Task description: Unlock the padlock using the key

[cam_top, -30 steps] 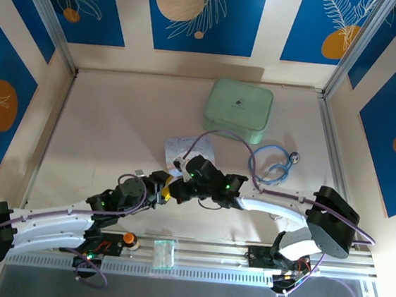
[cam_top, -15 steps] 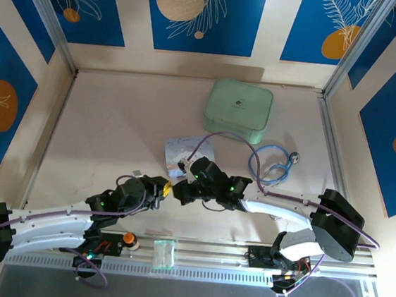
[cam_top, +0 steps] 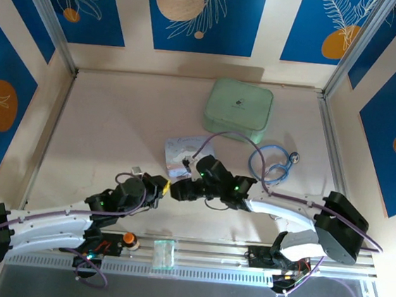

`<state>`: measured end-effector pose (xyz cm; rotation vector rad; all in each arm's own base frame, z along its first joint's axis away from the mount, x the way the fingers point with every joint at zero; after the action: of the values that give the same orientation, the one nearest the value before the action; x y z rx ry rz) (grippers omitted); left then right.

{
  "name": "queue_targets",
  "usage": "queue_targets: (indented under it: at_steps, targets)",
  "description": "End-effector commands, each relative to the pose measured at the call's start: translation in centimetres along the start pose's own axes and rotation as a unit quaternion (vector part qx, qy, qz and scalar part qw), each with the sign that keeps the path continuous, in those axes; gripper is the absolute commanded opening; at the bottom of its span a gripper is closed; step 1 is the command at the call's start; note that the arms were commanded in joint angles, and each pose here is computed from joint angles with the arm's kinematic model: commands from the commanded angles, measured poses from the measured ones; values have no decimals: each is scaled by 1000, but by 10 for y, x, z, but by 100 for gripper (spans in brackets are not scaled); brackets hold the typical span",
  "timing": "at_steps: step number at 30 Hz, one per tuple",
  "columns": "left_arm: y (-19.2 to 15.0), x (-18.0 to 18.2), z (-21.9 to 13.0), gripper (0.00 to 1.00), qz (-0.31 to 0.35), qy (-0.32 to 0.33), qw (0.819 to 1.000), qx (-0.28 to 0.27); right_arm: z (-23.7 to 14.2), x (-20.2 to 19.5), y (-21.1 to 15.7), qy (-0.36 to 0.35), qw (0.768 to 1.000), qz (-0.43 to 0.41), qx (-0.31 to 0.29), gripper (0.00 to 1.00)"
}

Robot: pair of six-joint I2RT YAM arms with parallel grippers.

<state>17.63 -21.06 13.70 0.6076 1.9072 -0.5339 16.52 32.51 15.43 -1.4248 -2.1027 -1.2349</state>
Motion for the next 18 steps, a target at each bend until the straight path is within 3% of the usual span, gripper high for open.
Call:
queue_targets:
  at_steps: [1, 5, 8, 11, 13, 18]
  targets:
    - [5, -45, -7, 0, 105, -67, 991, -40, -25, 19, 29, 97, 991, 72, -52, 85]
    - [9, -75, -16, 0, 152, -142, 975, -71, -49, 35, 53, 189, 968, 121, -109, 88]
    - [5, -99, -25, 0, 178, -196, 961, -78, -59, 44, 66, 220, 957, 142, -126, 87]
    - [0, -120, -34, 0, 201, -242, 946, -76, -58, 54, 74, 258, 945, 153, -129, 80]
    - [-2, -128, -39, 0, 204, -264, 940, -77, -55, 60, 77, 283, 939, 155, -123, 70]
    - [-4, -136, -46, 0, 202, -290, 932, -75, -49, 65, 77, 300, 934, 151, -119, 56]
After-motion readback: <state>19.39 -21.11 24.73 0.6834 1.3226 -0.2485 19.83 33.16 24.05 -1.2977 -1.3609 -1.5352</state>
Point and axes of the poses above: each hand's point on the last joint's axis, 136 mm out from that joint toward the fingers, its own z axis out along the fingers, its own x axis along the line the jaws close on, y = z × x, the point moved 3 cm from there along -z, back along the fingers, and after that the axes turned 4 degrees about z, right-handed, at the moved point
